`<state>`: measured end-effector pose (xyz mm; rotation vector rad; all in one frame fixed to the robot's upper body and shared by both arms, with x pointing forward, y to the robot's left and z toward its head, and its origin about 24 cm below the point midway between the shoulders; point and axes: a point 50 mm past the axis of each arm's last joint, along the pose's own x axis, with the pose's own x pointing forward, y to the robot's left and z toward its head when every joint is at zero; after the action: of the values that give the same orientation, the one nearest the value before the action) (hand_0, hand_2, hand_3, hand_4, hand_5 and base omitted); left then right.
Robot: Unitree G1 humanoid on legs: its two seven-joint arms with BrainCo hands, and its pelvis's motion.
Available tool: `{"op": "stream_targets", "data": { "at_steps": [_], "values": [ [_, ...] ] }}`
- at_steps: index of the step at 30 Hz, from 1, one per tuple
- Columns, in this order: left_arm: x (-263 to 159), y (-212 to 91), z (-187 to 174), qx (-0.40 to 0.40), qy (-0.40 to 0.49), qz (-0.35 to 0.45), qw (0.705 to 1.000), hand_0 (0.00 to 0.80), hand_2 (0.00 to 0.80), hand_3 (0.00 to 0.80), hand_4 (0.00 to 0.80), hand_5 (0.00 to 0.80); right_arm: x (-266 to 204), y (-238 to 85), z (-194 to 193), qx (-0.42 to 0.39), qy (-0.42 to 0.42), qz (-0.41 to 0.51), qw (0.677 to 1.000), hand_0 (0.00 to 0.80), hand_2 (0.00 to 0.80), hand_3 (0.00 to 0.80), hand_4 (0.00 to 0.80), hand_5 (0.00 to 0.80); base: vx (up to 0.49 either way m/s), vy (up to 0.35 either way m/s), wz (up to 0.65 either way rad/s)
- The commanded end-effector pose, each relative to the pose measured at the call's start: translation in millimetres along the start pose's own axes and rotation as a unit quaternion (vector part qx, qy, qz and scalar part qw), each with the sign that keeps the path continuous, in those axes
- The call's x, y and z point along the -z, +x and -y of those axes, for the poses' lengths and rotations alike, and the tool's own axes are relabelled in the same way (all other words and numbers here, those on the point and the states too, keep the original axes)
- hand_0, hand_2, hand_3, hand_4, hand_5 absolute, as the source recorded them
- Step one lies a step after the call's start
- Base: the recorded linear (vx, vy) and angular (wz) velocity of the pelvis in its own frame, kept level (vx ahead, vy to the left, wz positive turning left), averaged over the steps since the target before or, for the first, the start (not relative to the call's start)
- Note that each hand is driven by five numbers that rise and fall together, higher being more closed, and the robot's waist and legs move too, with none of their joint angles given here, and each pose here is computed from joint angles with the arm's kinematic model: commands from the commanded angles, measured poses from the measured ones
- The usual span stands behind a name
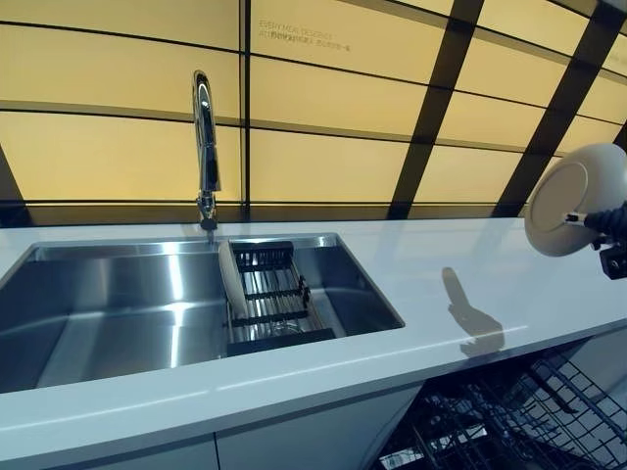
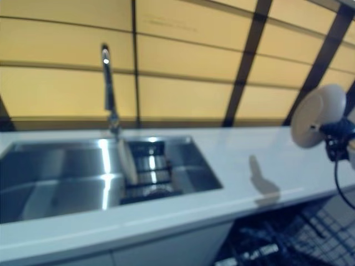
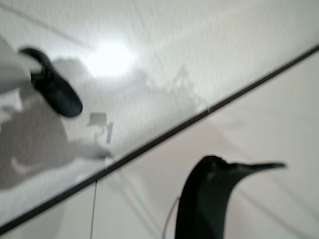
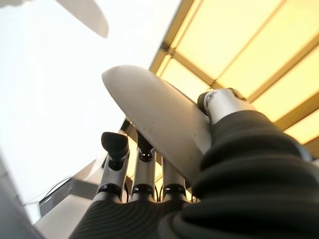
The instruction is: Take plates into dishwasher
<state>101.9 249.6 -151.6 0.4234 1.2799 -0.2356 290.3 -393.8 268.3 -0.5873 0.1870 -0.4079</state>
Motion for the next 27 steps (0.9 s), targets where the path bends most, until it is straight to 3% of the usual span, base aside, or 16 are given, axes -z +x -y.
{"op": "stream_targets", "data": {
  "at_steps": [1,16,27],
  "values": [
    [-0.2,-1.2,-10.8,-0.009,0.024,-0.002,1.000,0.000,0.000,0.000,0.000,0.000,-17.8,-13.2,39.5,0.056,-0.028,0.042,0.997,0.800,0.800,0.800,0.800,0.800,-0.020,-0.043,-0.06],
    [-2.9,-3.2,-21.7,-0.024,0.026,0.005,0.999,0.000,0.000,0.000,0.000,0.000,59.5,-28.6,44.0,0.021,-0.050,-0.049,0.997,0.800,0.800,0.800,0.800,0.800,-0.013,-0.026,-0.08],
    [-11.3,-5.3,-32.8,-0.038,0.039,0.014,0.998,0.000,0.000,0.000,0.000,0.000,79.8,-41.0,42.7,-0.046,-0.173,-0.055,0.982,0.800,0.800,0.800,0.800,0.800,-0.029,-0.022,-0.07]
  ]
}}
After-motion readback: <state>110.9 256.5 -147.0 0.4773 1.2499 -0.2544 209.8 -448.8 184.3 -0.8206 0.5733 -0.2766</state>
